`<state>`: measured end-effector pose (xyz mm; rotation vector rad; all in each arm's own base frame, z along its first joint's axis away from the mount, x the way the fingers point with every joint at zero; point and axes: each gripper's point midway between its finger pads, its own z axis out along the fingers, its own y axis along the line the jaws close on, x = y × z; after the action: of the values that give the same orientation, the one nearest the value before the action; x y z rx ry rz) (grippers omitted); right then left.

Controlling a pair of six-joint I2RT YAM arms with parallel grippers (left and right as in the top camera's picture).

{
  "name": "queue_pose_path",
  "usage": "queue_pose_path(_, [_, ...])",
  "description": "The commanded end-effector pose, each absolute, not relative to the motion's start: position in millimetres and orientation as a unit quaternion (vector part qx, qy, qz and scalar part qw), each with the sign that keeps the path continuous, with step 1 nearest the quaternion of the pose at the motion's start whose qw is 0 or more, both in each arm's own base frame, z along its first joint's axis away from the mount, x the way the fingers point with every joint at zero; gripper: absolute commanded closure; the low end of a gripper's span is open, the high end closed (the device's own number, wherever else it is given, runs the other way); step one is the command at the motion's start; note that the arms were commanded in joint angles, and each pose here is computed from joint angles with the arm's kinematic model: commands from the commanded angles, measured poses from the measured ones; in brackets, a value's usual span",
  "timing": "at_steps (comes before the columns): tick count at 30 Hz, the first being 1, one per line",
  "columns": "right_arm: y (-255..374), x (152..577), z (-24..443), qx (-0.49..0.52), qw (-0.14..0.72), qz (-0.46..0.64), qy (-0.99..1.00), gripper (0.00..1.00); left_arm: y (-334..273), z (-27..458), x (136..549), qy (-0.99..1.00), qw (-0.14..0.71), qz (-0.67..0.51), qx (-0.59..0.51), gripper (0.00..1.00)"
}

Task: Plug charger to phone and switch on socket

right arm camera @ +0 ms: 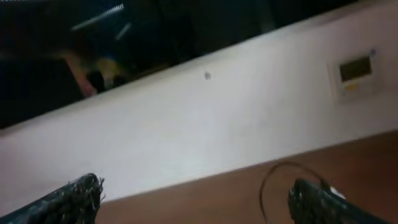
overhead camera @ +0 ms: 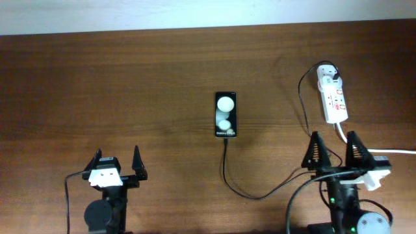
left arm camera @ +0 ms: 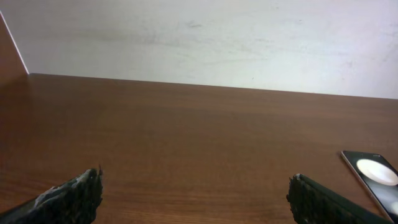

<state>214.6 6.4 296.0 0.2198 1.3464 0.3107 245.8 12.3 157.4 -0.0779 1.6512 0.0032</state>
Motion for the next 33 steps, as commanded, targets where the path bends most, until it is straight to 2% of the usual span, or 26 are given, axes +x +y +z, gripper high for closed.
queue_pose_path(1, [6, 215, 306, 0.096, 0.804, 0.151, 0.567, 0.01, 13, 154, 246, 0.737, 0.675, 0.009, -0.031, 0.01])
queue_pose_path(6, [6, 213, 311, 0.091, 0.832, 0.158, 0.524, 0.01, 13, 154, 246, 0.737, 0.675, 0.009, -0.031, 0.01])
queue_pose_path(13, [6, 220, 286, 0.09, 0.837, 0.159, 0.515, 0.01, 13, 154, 246, 0.737, 0.675, 0.009, -0.03, 0.01])
queue_pose_path(16, [7, 237, 245, 0.099, 0.788, 0.148, 0.59, 0.01, 13, 154, 246, 0.737, 0.675, 0.009, -0.03, 0.01])
queue_pose_path(17, [8, 243, 215, 0.105, 0.75, 0.139, 0.638, 0.01, 13, 154, 246, 0.737, 0.675, 0.009, -0.031, 0.01])
queue_pose_path(21, [8, 246, 159, 0.115, 0.673, 0.122, 0.721, 0.01, 13, 154, 246, 0.737, 0.675, 0.009, -0.031, 0.01])
queue_pose_path(23, [8, 246, 156, 0.109, 0.669, 0.114, 0.726, 0.01, 13, 154, 246, 0.737, 0.675, 0.009, -0.03, 0.01])
queue_pose_path(26, [14, 246, 156, 0.043, 0.674, 0.076, 0.733, 0.01, 13, 154, 246, 0.737, 0.675, 0.009, -0.031, 0.01])
queue_pose_path(33, [14, 246, 156, 0.043, 0.674, 0.076, 0.733, 0.01, 13, 154, 246, 0.737, 0.675, 0.009, -0.031, 0.01])
